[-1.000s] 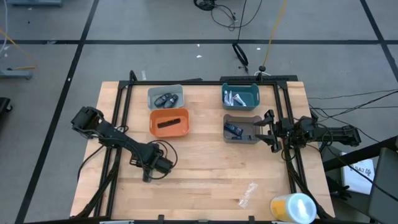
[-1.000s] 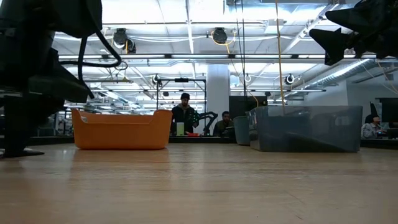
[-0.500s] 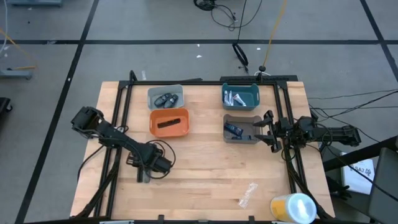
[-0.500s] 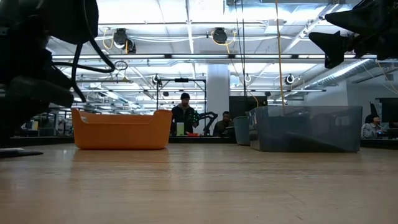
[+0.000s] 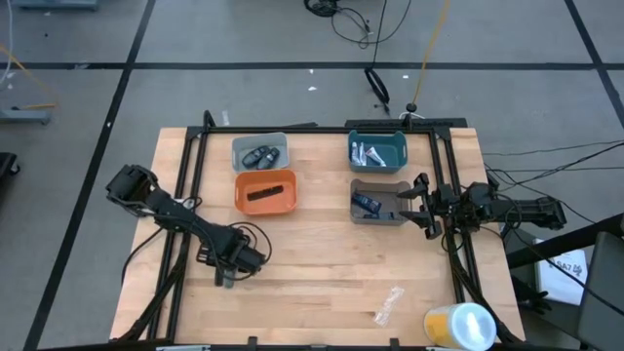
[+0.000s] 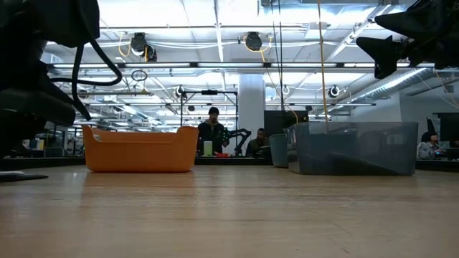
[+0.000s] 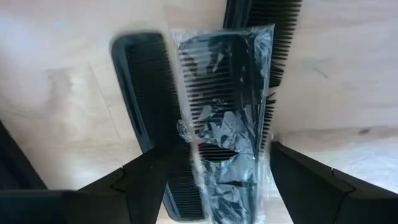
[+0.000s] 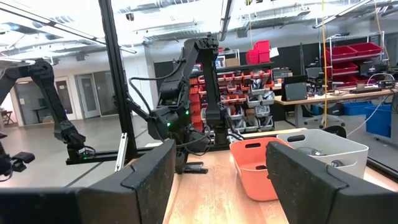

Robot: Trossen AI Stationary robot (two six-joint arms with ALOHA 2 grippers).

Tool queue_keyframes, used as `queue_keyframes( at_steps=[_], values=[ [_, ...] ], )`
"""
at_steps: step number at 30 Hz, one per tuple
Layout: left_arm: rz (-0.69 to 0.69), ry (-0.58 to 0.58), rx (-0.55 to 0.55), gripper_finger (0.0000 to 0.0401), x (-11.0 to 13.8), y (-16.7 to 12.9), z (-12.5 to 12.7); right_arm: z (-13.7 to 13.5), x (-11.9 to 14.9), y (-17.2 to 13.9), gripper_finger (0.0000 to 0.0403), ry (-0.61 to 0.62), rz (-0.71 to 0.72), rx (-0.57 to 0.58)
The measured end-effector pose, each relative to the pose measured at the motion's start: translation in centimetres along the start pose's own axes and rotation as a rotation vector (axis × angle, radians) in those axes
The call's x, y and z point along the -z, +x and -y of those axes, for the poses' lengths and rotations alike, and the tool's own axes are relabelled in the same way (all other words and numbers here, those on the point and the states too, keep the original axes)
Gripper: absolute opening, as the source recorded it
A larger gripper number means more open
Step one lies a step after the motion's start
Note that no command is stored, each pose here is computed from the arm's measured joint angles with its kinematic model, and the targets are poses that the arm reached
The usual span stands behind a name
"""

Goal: Pick & Place Travel size toiletries
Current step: Put the black comb into the orange bin

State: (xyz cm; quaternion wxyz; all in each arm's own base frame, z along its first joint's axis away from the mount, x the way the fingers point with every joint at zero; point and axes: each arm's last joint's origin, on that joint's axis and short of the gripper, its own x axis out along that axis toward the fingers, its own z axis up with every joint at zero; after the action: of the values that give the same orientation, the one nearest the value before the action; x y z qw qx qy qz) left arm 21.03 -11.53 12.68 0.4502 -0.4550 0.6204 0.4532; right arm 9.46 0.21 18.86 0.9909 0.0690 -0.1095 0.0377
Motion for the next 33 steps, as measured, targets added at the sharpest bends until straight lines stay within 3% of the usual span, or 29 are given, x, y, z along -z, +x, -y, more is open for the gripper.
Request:
queue_keyframes(
  at_steps=[5, 10, 22, 28, 33],
  values=[
    [0.016, 0.063, 0.018, 0.0280, -0.15, 0.13, 0.09, 0.00, 0.01, 0.00, 0.0238, 0.001, -0.001, 0.000],
    [0.018, 0.049, 0.020, 0.0264, -0.35, 0.13, 0.16, -0.01, 0.01, 0.00, 0.0238, 0.019, -0.001, -0.002],
    [0.047, 0.056, 0.049, 0.0084, -0.48, 0.12, 0.43, -0.02, 0.02, 0.00, 0.0238, 0.035, -0.002, -0.005],
    [0.064, 0.096, 0.059, 0.0084, -0.66, -0.15, 0.33, -0.02, 0.02, 0.00, 0.0238, 0.032, -0.002, -0.005],
    [0.090, 0.119, 0.083, 0.0114, -0.76, -0.59, 0.07, -0.02, 0.01, 0.00, 0.0238, 0.031, -0.002, -0.005]
  ],
)
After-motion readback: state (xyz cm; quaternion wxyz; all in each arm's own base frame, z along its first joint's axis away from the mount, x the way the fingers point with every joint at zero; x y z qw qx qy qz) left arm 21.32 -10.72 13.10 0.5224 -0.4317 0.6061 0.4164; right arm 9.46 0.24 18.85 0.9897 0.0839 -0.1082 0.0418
